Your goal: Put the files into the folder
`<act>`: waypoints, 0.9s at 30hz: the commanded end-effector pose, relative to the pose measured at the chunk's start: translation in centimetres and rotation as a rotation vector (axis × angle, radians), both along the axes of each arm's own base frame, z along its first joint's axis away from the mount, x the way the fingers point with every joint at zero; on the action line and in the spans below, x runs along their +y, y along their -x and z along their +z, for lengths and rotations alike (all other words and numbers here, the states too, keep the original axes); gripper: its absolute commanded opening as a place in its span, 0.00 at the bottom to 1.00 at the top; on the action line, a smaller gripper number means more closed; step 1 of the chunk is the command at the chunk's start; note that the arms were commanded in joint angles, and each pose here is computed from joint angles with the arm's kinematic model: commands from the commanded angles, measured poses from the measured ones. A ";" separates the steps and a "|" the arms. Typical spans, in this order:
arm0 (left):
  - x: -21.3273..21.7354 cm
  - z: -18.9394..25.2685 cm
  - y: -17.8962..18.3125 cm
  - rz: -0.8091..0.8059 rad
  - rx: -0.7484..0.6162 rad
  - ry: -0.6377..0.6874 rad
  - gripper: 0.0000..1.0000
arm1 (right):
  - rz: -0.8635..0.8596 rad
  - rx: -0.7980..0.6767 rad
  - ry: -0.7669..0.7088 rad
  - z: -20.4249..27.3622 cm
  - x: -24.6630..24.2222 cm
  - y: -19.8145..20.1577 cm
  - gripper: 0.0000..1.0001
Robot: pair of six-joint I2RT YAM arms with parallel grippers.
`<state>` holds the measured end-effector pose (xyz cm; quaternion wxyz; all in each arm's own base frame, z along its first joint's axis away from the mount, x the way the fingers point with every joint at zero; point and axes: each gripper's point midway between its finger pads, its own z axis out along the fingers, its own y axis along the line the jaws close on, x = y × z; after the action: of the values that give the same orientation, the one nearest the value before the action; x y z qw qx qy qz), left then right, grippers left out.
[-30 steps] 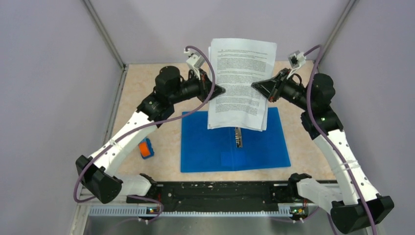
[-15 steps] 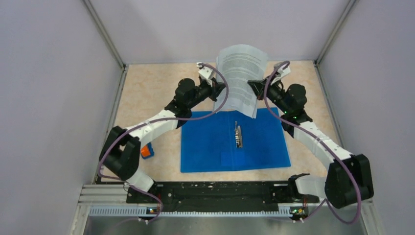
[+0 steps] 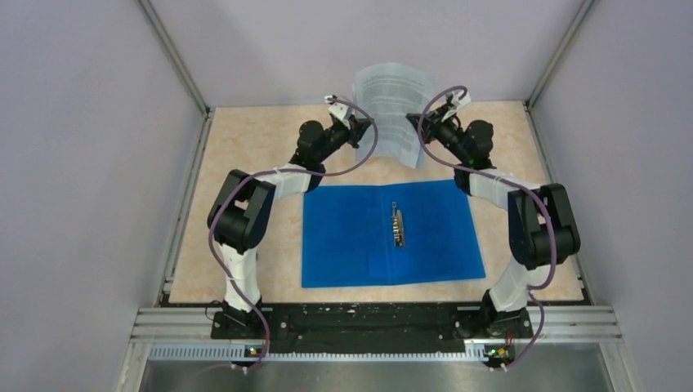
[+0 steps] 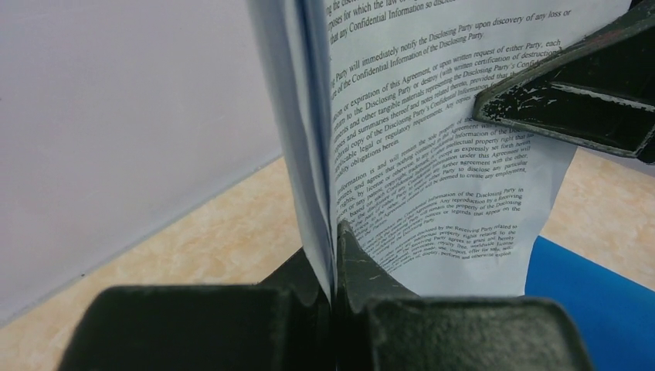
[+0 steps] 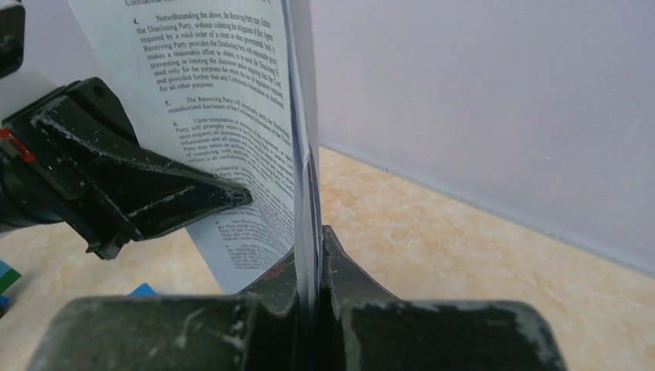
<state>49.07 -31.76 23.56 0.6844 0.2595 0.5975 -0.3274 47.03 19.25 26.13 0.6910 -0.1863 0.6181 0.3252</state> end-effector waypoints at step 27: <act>-0.5 -5.0 -1.1 -0.043 -0.021 0.031 0.46 | 0.099 0.000 -0.067 -5.1 -0.4 -1.8 0.43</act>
<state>50.75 -32.16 15.85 0.6671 0.2619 0.6112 -0.3360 49.63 18.36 19.96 0.6712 -0.1724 0.6180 0.3713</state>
